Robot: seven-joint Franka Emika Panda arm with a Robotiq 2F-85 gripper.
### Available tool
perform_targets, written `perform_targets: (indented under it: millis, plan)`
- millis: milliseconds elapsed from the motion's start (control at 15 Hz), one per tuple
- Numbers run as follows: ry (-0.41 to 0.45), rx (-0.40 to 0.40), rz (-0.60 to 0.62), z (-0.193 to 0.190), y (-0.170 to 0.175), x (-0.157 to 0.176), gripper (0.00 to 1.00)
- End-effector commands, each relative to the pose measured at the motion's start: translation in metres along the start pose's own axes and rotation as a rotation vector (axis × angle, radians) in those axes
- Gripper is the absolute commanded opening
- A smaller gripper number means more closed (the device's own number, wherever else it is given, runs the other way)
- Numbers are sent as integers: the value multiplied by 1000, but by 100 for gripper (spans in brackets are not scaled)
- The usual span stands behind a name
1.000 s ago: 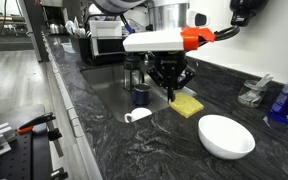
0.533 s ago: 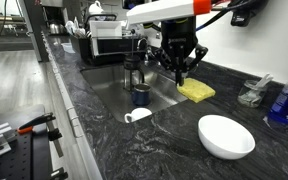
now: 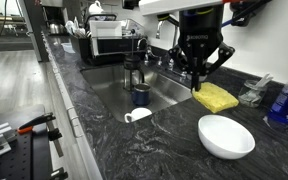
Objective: Put the sponge in the bowl
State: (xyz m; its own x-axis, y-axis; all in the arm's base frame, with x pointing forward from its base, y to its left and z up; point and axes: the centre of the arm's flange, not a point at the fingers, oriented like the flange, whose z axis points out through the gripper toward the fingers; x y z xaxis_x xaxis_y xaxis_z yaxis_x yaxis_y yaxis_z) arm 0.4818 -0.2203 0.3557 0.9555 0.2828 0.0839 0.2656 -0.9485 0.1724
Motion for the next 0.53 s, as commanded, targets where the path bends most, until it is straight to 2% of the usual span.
perform_targets:
  millis: [0, 467]
  plan:
    - [-23, 44, 33, 26, 15, 8, 1]
    - [-47, 77, 104, 61, 37, 17, 1]
